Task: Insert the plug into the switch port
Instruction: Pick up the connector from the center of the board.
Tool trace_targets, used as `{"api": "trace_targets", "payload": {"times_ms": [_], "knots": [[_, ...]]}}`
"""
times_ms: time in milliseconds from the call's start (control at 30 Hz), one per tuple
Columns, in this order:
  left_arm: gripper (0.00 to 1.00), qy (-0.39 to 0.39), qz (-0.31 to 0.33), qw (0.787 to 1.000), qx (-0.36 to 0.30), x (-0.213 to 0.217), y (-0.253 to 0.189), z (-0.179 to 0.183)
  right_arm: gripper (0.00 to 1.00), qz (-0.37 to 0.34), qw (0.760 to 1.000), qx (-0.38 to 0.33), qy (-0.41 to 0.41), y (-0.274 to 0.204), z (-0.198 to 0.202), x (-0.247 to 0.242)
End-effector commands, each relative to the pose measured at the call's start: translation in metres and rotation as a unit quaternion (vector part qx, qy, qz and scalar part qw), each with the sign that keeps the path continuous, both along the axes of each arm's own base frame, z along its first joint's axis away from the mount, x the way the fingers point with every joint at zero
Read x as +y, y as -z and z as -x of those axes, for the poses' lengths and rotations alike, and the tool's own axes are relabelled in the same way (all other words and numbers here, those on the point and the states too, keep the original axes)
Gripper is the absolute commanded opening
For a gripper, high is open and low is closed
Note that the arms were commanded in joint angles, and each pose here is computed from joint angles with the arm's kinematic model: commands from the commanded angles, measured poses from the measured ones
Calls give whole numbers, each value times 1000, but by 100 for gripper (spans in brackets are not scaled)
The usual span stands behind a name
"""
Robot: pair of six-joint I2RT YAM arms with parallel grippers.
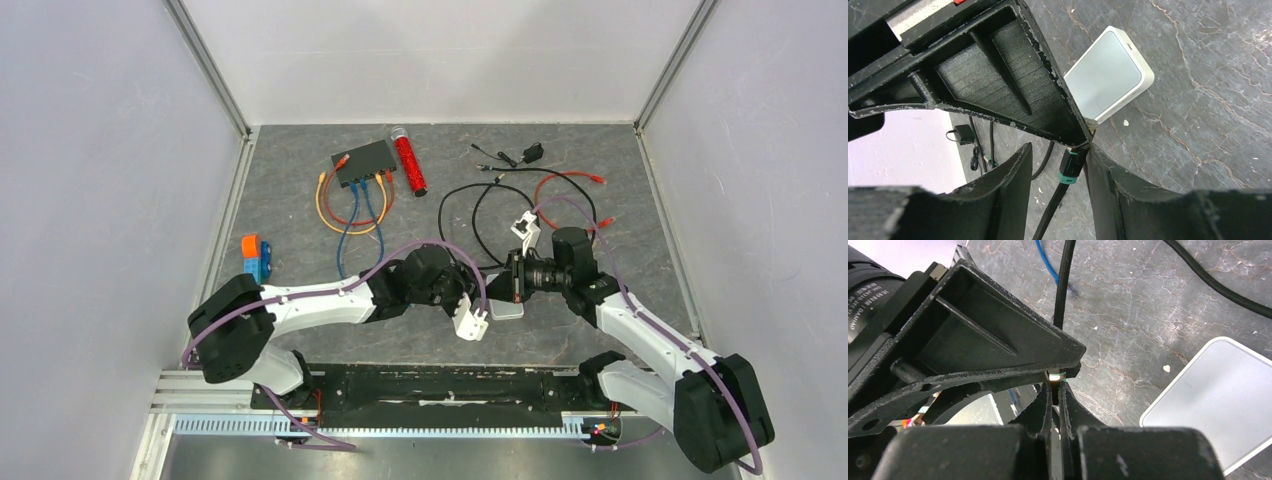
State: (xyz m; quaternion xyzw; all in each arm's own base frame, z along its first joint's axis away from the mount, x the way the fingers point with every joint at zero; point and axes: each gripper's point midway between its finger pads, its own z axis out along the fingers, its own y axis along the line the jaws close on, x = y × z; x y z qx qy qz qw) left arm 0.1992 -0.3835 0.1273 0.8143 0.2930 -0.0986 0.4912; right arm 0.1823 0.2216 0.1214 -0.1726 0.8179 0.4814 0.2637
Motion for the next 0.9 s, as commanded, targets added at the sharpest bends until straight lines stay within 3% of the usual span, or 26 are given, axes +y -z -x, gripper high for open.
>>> {"api": "trace_targets", "payload": {"times_ms": [0,367,533,633,667,767,867], "knots": [[48,7,24,999,-39,-8,-13,-5,0,-36,999,-4,-9,-11,0,4],[38,-10,18,999,-35,0,-10,-5,0,-52,999,8,8,-12,-5,-2],[23,-17,19,999,-32,-3,-9,-8,0,-67,998,12,7,-15,-3,-2],[3,-27,41,998,-28,-6,-15,-10,0,-66,998,12,13,-14,-4,-4],[2,-36,50,998,-24,-6,-18,-12,0,-66,998,12,17,-13,-6,-6],[2,-96,86,992,15,-2,-29,-19,18,-42,998,-1,51,-12,-20,-13],[2,-185,93,974,96,9,-30,-26,39,-8,994,-43,97,-23,-43,-23]]}}
